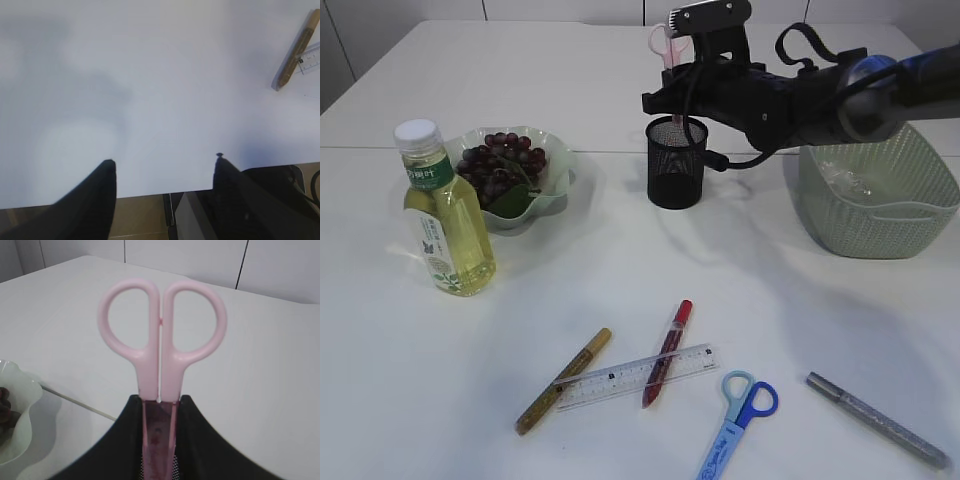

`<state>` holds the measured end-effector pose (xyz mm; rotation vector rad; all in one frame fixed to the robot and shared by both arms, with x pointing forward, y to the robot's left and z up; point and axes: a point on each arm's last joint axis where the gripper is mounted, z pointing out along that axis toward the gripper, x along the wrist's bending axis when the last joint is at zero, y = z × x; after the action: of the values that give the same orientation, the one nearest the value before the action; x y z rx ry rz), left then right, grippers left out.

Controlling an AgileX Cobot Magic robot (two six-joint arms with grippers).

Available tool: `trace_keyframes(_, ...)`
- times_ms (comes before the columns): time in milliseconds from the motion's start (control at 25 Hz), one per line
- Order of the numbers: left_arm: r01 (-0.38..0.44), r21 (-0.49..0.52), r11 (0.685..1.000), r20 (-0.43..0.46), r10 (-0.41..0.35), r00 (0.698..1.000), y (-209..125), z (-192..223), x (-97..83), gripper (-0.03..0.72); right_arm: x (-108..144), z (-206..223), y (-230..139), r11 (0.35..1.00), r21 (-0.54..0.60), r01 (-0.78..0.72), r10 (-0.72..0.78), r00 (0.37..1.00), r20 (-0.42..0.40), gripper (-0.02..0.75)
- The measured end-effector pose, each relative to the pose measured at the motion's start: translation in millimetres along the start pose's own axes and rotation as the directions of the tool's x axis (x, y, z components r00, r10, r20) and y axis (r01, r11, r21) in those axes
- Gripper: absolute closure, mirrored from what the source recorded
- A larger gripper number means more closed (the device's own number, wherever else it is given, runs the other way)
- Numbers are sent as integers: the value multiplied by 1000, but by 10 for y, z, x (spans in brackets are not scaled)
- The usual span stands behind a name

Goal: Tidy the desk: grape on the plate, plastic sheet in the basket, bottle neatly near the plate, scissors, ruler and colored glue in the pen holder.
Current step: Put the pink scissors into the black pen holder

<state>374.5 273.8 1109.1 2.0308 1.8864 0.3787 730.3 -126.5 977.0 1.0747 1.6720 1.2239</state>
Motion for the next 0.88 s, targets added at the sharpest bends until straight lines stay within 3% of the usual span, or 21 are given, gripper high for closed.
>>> trace_keyframes(640, 4, 0, 1000, 0, -4, 1000, 0, 0, 0, 246, -4, 27, -59, 999, 21, -46, 46, 999, 11, 589)
trace_keyframes(880, 4, 0, 1000, 0, -4, 1000, 0, 0, 0, 246, -5, 27, -59, 999, 21, -48, 47, 999, 11, 531)
